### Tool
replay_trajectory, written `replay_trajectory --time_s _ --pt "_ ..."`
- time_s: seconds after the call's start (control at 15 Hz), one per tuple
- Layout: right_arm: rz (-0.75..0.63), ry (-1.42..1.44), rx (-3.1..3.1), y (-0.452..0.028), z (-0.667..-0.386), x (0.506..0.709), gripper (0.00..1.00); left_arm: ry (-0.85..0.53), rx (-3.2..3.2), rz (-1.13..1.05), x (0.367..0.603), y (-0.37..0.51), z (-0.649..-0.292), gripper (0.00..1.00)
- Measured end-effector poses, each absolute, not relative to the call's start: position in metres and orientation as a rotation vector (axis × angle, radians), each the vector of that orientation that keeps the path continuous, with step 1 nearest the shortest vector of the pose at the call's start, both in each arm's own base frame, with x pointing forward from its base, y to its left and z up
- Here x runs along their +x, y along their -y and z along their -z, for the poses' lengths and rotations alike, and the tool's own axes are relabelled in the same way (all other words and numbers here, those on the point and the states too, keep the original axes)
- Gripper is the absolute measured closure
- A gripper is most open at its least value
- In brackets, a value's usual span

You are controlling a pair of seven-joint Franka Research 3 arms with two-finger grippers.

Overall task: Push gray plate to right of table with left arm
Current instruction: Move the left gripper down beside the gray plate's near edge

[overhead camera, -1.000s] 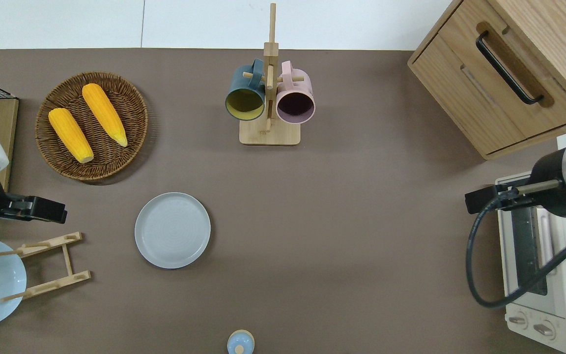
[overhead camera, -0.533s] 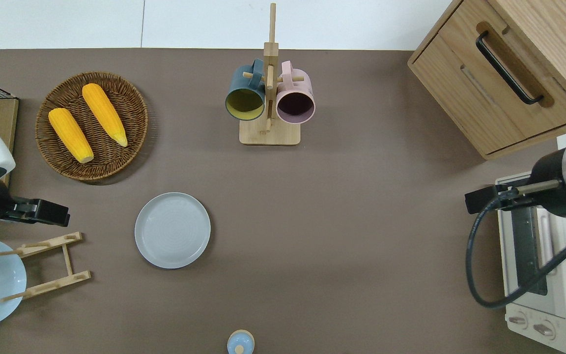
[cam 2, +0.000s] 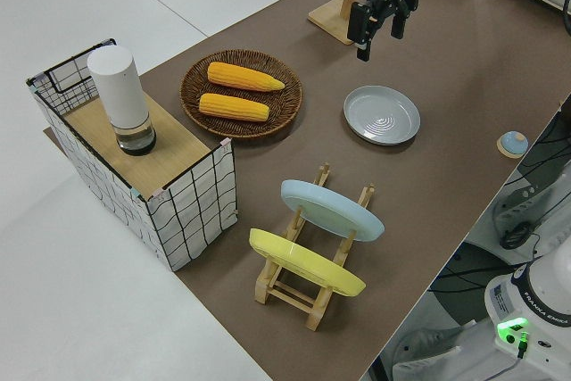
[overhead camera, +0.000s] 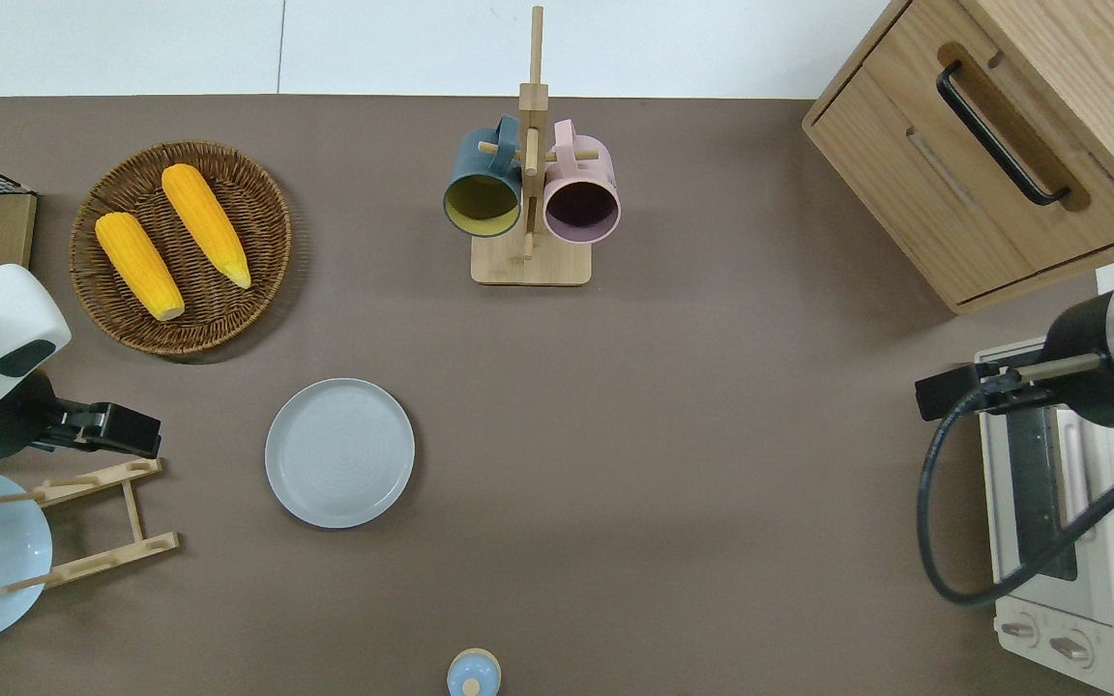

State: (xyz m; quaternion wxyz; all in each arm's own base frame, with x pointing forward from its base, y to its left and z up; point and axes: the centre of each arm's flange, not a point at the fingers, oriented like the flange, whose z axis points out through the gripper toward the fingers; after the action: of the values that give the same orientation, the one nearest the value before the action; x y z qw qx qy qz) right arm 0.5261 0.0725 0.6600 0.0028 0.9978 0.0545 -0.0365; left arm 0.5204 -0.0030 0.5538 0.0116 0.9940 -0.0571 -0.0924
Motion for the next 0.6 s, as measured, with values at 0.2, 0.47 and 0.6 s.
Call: replay_trajectory --time_s 0.2,0.47,0.6 --pt "0.115 -0.171 3.129 -0.073 -0.660 0.526 0.01 0.113 3.112 0.264 0.519 0.008 -0.539 0.00" --pt "0.115 -0.171 3.129 -0.073 -0.660 0.526 0.01 0.043 3.123 0.228 0.508 0.013 -0.513 0.00" --pt "0.115 -0.171 3.129 -0.073 -0.660 0.526 0.01 0.014 3.125 0.213 0.504 0.012 -0.505 0.00"
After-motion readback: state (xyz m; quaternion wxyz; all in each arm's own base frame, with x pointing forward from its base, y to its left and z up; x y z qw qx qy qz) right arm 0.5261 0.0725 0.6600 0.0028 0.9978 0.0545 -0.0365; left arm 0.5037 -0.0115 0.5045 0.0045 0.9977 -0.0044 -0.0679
